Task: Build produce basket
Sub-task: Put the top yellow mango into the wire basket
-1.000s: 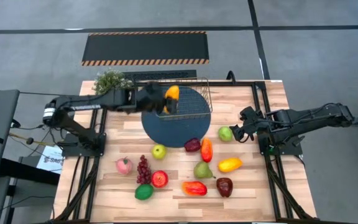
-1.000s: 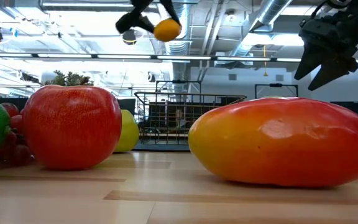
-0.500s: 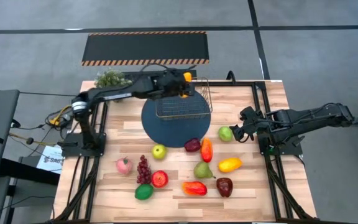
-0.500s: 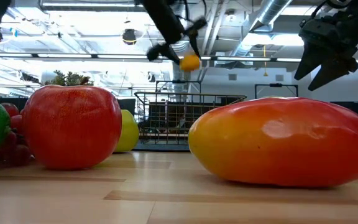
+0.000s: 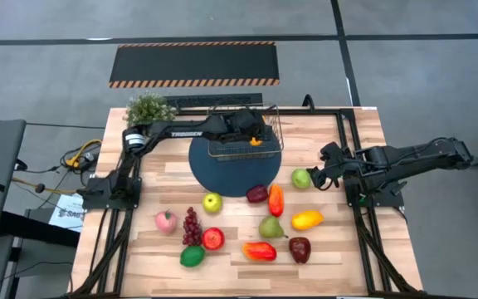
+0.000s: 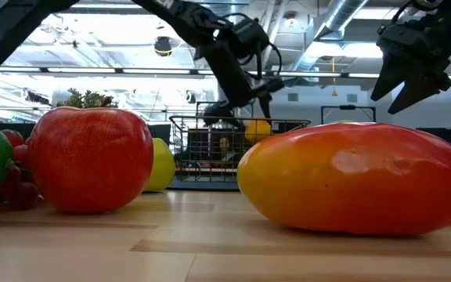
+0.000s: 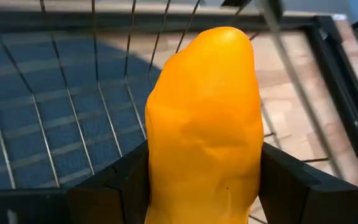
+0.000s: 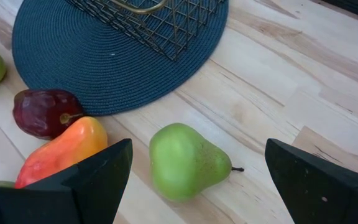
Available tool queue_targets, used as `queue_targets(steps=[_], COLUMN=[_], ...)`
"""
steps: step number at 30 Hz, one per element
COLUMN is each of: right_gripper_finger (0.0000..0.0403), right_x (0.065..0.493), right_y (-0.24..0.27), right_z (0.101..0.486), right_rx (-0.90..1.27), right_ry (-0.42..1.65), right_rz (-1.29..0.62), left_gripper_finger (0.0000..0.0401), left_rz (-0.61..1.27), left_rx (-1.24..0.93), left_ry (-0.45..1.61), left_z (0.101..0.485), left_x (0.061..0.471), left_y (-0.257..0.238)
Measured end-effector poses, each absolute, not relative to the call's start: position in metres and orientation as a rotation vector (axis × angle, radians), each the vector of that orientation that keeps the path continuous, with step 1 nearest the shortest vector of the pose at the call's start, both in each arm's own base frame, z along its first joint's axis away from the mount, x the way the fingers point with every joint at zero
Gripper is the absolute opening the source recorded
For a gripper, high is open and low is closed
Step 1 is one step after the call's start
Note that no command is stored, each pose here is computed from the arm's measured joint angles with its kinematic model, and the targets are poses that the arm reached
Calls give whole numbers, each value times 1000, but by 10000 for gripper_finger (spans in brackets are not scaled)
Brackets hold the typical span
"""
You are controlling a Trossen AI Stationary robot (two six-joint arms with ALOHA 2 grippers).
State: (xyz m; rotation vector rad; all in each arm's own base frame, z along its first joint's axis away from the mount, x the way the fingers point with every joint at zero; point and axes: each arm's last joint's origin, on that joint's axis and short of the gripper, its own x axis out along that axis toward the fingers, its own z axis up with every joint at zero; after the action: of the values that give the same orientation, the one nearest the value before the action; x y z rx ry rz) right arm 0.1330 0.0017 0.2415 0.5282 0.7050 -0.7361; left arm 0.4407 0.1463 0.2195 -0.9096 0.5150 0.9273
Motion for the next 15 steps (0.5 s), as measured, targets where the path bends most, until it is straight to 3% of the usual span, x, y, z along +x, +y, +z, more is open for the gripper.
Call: queue_targets(steps=[15], right_gripper_finger=[385], right_x=[133], right_y=[2], right_z=[241], right_rx=[526], right_ry=[705], right_rz=[-736], left_gripper_finger=[229], left_rz=[907], left_rx=[-993], left_ry=[616], left_z=[176], left_x=[451], left_y=[148])
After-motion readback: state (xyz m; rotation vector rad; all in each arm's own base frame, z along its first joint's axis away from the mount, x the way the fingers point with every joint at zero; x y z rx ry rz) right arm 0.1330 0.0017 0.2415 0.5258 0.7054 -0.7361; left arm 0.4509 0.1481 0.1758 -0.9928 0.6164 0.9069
